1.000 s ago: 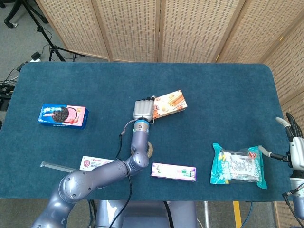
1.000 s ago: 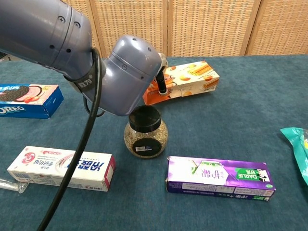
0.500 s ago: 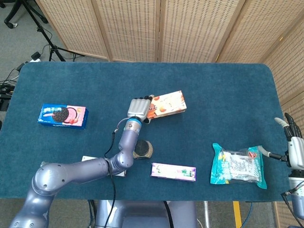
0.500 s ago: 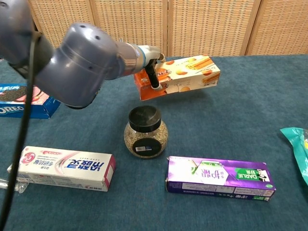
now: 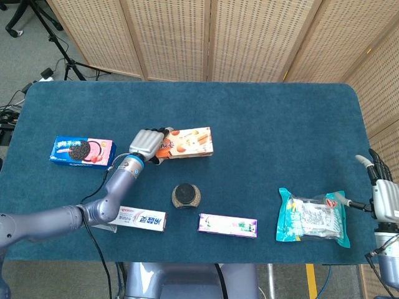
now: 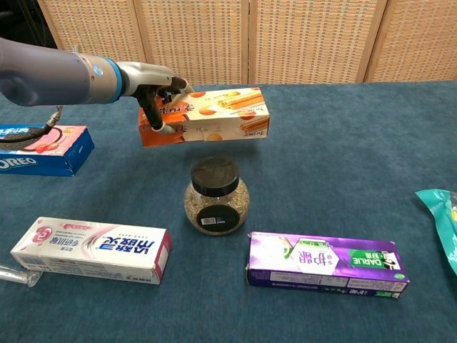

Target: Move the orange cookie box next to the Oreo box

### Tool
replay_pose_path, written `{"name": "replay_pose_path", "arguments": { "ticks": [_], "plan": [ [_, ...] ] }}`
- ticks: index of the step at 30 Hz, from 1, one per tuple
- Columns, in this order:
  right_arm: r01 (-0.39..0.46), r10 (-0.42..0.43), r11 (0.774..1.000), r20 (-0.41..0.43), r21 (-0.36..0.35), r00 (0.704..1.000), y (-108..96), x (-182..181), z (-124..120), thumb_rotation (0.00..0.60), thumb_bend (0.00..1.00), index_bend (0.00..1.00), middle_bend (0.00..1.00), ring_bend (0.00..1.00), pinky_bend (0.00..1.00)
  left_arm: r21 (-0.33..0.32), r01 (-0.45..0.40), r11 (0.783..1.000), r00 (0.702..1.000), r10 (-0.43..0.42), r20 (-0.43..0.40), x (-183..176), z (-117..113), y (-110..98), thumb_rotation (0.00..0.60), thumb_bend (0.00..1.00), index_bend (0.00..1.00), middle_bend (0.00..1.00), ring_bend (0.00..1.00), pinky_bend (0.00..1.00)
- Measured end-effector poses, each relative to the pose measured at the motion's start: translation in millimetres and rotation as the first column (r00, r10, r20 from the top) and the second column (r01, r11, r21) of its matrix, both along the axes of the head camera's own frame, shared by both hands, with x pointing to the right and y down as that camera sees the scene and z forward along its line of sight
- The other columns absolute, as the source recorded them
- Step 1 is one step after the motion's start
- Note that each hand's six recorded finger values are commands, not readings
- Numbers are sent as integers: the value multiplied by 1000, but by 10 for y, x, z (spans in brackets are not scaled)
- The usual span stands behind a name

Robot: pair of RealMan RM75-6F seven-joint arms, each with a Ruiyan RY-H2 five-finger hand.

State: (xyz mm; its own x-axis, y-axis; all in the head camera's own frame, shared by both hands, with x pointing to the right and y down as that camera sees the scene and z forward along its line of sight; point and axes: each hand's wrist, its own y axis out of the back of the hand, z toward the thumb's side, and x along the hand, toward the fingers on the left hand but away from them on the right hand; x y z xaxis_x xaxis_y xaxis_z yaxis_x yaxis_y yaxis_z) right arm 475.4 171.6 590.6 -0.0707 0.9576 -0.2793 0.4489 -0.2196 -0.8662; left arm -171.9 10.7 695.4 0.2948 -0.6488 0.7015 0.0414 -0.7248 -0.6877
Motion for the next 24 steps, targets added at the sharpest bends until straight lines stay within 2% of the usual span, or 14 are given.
{"name": "replay_pose_path", "arguments": {
  "ticks": [11,16,24],
  "plan": [
    [4,-4,1000,-23,-3,1000,-2,-39,31,600,1,159,0,0,62,14,-128,992,991,129,-33,-250,50,71,600,587,565,303,280,286],
    [6,-6,1000,-26,-5,1000,-2,-44,41,600,2,159,0,0,62,6,-140,990,990,140,-32,-415,116,121,600,586,564,303,280,286],
    [2,-2,1000,-22,-14,1000,-7,-38,73,600,1,158,0,0,62,-30,-114,993,993,113,-38,-631,194,248,600,584,566,303,280,287]
  ]
}}
